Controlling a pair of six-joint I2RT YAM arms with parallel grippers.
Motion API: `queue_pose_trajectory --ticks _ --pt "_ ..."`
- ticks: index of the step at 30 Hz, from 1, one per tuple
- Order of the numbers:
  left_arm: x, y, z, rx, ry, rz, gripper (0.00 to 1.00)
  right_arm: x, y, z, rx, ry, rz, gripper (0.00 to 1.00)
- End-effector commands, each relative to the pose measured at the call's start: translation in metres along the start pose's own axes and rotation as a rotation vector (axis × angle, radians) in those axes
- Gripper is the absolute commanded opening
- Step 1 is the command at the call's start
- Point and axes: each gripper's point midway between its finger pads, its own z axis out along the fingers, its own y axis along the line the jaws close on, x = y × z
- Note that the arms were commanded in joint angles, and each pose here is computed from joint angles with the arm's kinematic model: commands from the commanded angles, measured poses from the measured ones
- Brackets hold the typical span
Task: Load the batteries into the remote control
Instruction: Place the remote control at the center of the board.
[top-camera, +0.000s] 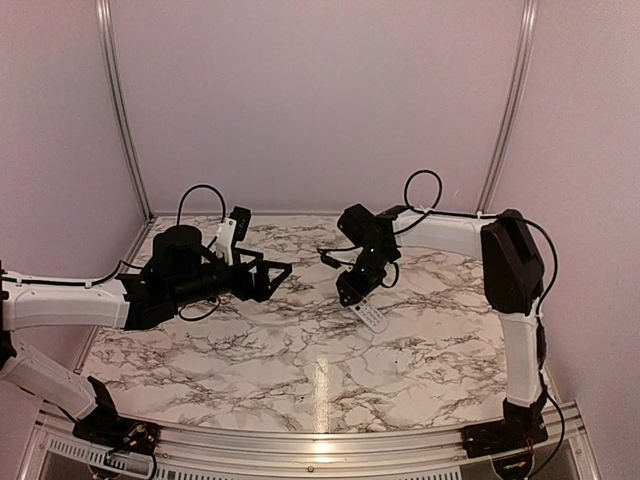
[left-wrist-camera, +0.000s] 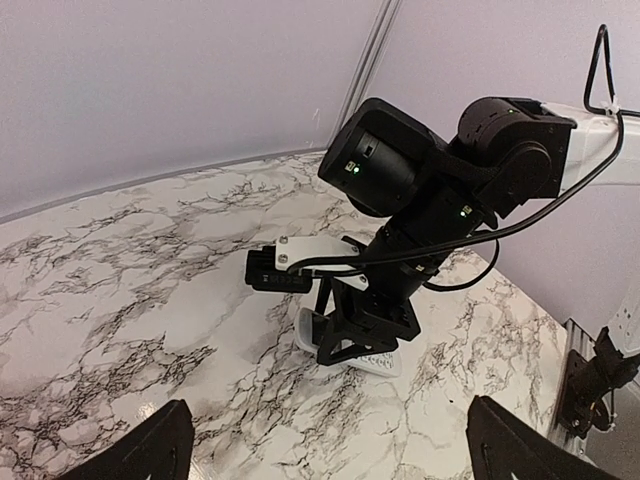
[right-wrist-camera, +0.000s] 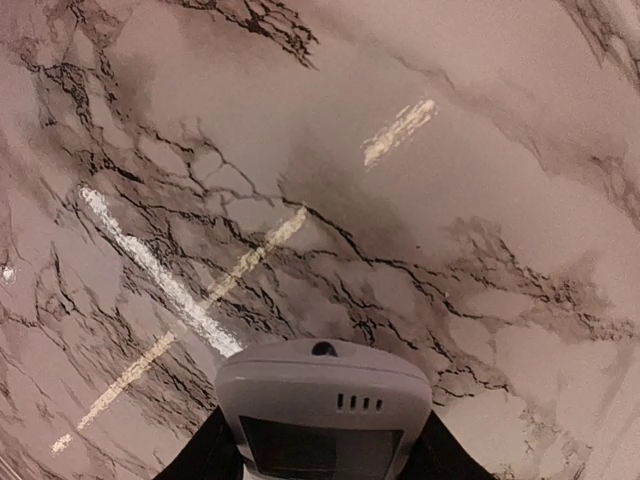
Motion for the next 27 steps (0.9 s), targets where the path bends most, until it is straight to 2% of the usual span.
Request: queue_pose_trajectory --ticks 1,11,20,27 --pt "0.001 0.007 0.002 -0.019 -0.015 -0.003 0.99 -0.008 -0.006 0.011 0.0 -0.001 0.009 0.09" --pt "0.004 0.008 0.005 -0.021 -0.003 -0.002 0.99 -0.02 -0.007 0.024 -0.012 -0.006 0.015 0.16" --pt "0.005 0.008 0.007 -0.021 0.005 0.002 0.99 -0.021 -0.007 0.032 -0.02 -0.008 0.016 0.35" --pt "0.007 0.009 0.01 -0.02 0.015 0.006 0.99 -0.019 -0.008 0.039 -0.021 -0.002 0.012 0.46"
